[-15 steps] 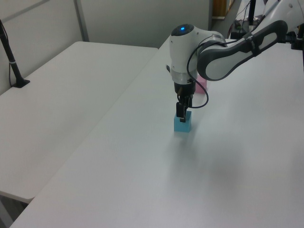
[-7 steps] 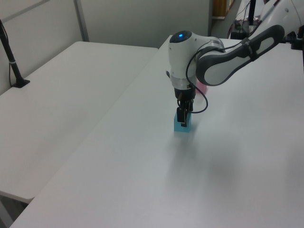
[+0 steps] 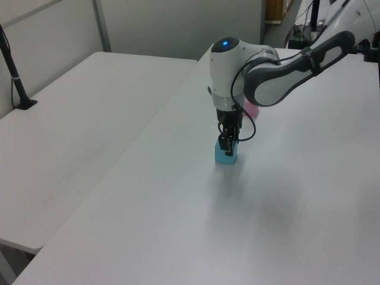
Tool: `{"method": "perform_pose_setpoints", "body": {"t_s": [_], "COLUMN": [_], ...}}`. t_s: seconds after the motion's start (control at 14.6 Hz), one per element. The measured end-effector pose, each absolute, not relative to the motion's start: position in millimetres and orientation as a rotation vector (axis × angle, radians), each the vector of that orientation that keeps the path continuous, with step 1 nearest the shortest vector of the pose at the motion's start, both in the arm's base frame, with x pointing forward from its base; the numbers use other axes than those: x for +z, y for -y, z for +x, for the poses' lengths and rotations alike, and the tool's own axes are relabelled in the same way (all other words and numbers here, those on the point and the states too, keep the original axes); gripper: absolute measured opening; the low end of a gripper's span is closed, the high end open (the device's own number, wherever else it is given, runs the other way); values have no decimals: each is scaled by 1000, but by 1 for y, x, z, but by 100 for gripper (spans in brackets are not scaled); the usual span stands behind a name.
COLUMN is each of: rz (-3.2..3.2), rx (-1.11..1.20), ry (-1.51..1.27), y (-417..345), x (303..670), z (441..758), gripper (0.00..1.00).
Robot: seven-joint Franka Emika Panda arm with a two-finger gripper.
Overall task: Put blue cube on pink cube
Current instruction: 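Close the gripper around the light-blue cube, then lift the light-blue cube and carry it over the pink cube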
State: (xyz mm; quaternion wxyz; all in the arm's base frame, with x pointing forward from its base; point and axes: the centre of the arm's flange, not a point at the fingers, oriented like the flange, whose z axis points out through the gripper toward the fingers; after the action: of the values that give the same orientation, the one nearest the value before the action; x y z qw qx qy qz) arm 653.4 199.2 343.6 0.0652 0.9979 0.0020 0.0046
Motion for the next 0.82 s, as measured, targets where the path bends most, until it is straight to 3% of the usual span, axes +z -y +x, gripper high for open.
{"method": "perform_pose_setpoints", "body": {"t_s": [0.34,0.82], "rz": [3024,3001], "rx": [119,236], "ry": [60,280], "y": [-182,-73], "x": [390,498], "z": [659,653], "gripper": [58,58]}}
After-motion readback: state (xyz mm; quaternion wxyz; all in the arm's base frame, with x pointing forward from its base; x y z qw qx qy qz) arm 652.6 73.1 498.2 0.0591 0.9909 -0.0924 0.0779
